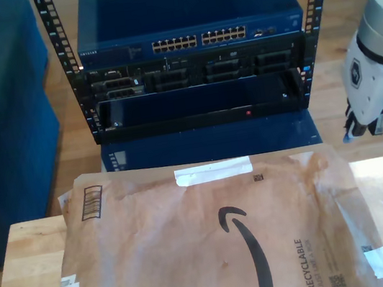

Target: Grab the cable and plug it in

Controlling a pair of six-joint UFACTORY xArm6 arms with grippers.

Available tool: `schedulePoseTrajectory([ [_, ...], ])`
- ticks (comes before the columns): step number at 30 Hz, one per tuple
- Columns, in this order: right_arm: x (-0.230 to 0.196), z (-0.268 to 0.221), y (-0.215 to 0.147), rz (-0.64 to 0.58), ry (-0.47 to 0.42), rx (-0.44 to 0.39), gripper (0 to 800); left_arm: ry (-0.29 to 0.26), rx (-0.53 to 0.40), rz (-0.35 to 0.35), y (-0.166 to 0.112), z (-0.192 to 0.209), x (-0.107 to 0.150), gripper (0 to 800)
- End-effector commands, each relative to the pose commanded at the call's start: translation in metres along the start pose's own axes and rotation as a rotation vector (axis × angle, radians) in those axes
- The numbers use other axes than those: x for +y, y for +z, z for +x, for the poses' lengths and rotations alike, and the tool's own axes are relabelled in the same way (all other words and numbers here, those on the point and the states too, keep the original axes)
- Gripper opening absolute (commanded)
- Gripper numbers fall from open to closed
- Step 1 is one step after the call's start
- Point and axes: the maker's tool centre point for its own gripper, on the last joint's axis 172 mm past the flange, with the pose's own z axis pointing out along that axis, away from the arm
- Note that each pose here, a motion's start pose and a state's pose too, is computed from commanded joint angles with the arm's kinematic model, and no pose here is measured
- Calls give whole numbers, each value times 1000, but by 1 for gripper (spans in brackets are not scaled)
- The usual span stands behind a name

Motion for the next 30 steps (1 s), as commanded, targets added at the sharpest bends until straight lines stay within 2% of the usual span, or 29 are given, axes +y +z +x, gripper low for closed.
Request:
schedulePoseTrajectory([
  [4, 7, 1, 4, -9, 1, 1, 0, 43, -101, 0, 45, -16, -28, 800],
  [7, 12, 2, 9, -17, 1, 2, 0, 47, -104, -40, 51, -22, -41, 800],
  [9, 16, 4, 14, -26, 2, 4, 0, 61, -102, -40, 66, -34, -46, 800],
  [13, 25, 6, 24, -48, 6, 9, 0, 75, -97, 6, 86, -41, -61, 800],
  [17, 29, 8, 25, -45, 2, 10, 0, 86, -122, 28, 103, -47, -65, 800],
  [21, 18, 5, 23, -6, 3, 0, 0, 71, -100, 18, 124, -35, -71, 800],
  [24, 6, 1, 19, 40, 1, -10, 0, 106, -109, -1, 132, -34, -75, 800],
  [30, 4, 1, 20, 42, 4, -11, 0, 152, -97, -23, 133, -30, -73, 800],
])
